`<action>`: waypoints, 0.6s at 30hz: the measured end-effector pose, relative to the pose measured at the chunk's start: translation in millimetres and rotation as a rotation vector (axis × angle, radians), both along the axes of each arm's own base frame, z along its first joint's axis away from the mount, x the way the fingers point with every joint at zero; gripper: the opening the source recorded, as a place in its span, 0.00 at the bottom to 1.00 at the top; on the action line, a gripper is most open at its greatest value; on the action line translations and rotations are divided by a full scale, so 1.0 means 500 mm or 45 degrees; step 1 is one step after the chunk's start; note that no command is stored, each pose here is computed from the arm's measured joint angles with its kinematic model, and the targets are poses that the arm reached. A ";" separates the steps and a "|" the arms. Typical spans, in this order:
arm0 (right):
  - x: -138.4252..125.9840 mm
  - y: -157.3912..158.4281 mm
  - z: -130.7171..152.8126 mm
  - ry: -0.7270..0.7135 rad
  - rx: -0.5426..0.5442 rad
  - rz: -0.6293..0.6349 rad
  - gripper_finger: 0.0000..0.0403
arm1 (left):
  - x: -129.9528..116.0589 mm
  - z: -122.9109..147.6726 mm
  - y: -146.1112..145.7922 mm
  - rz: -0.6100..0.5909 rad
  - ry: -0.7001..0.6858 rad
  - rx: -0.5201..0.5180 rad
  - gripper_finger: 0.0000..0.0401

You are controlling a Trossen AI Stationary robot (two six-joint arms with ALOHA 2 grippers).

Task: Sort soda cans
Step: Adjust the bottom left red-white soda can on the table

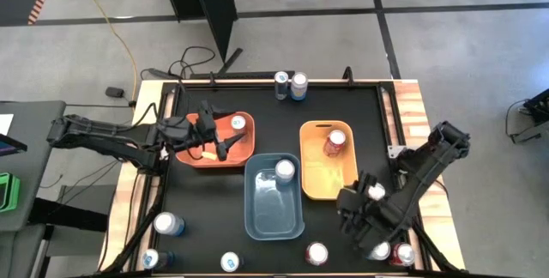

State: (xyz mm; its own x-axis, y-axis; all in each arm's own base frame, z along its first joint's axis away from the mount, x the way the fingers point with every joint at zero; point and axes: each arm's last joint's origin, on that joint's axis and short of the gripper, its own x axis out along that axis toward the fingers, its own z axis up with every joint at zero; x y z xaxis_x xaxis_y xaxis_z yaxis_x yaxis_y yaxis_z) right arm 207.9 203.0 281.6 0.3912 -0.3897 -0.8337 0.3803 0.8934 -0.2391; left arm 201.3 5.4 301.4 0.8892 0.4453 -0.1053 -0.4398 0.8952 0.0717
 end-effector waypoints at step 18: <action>-0.001 0.088 -0.012 -0.186 0.363 0.024 0.71 | -0.001 -0.010 0.000 0.013 0.023 -0.084 0.91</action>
State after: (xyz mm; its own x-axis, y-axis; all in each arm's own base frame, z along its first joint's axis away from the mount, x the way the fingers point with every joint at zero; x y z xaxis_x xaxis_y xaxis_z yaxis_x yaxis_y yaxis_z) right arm 207.5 246.8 275.6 0.5201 -0.1397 -0.8426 0.3747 0.9238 0.0782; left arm 200.6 5.5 296.6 0.8824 0.4456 -0.1510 -0.4478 0.8939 0.0206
